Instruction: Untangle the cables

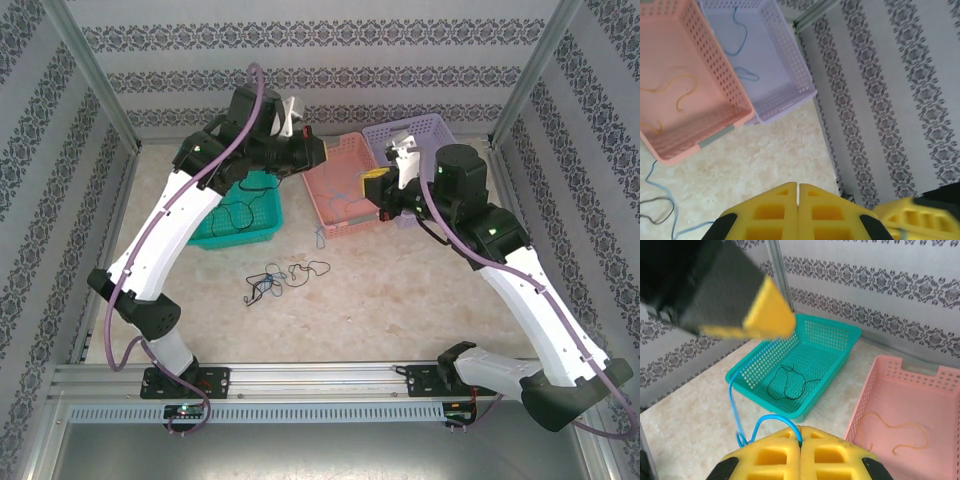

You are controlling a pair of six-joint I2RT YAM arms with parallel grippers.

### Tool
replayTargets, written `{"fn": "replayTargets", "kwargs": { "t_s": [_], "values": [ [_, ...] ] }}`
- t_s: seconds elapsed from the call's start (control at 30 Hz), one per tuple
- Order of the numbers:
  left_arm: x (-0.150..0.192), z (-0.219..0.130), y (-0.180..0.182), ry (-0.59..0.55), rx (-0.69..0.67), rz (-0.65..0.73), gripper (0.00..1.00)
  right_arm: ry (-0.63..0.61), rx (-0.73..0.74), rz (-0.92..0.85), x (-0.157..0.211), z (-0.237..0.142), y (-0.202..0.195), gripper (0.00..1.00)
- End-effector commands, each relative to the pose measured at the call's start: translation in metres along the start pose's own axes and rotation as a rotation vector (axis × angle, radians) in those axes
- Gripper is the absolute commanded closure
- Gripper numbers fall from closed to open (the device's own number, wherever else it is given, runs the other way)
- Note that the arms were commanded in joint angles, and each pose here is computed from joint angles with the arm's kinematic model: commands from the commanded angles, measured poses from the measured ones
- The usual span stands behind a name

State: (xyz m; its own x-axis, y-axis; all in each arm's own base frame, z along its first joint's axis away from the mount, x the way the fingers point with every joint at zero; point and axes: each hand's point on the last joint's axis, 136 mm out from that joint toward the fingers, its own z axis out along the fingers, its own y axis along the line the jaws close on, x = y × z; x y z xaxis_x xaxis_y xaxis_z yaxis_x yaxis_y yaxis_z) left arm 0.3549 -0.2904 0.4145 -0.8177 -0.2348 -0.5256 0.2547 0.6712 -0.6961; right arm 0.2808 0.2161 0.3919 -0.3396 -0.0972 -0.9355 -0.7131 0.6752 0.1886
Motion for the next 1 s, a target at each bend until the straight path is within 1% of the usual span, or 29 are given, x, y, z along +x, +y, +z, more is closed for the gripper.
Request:
{"fn": "replayTargets", "kwargs": {
  "t_s": [0.0,0.1,0.17,0.23,0.3,0.37,0.43,0.5,0.6,0.67,0.8,0.97],
  "values": [
    [-0.017,-0.008,-0.008,-0.050,0.015,0.031,1.00,0.021,-0.050,0.010,0.011,-0.002,0.012,0.92],
    [-0.026,-0.016,-0.020,-0.088,0.049,0.049,1.00,0.036,-0.036,0.058,0.018,-0.003,0.009,0.67],
    [-0.032,-0.022,-0.028,-0.113,0.073,0.065,1.00,0.020,-0.016,0.108,0.018,-0.005,0.003,0.55],
    [-0.036,-0.028,-0.039,-0.128,0.113,0.082,1.00,-0.008,-0.003,0.186,0.015,-0.010,-0.005,0.44],
    [-0.038,-0.030,-0.046,-0.131,0.140,0.090,1.00,-0.038,-0.020,0.290,0.007,-0.015,-0.012,0.38],
    [-0.038,-0.030,-0.049,-0.120,0.149,0.088,1.00,-0.073,-0.061,0.388,-0.002,-0.021,-0.017,0.37],
    [-0.036,-0.027,-0.050,-0.104,0.157,0.074,1.00,-0.099,-0.100,0.424,-0.007,-0.025,-0.018,0.36],
    [-0.036,-0.026,-0.051,-0.099,0.166,0.050,1.00,-0.102,-0.137,0.380,-0.004,-0.025,-0.009,0.35],
    [-0.038,-0.027,-0.054,-0.104,0.181,0.029,1.00,-0.067,-0.141,0.280,0.019,-0.013,0.004,0.33],
    [-0.038,-0.028,-0.055,-0.104,0.184,0.026,1.00,-0.080,-0.139,0.217,0.031,-0.003,0.012,0.32],
    [-0.034,-0.026,-0.053,-0.086,0.180,0.019,1.00,-0.195,-0.106,0.125,0.029,0.011,0.018,0.27],
    [-0.032,-0.023,-0.049,-0.076,0.166,0.016,1.00,-0.207,-0.123,0.099,0.022,0.038,0.030,0.27]
  ]
}}
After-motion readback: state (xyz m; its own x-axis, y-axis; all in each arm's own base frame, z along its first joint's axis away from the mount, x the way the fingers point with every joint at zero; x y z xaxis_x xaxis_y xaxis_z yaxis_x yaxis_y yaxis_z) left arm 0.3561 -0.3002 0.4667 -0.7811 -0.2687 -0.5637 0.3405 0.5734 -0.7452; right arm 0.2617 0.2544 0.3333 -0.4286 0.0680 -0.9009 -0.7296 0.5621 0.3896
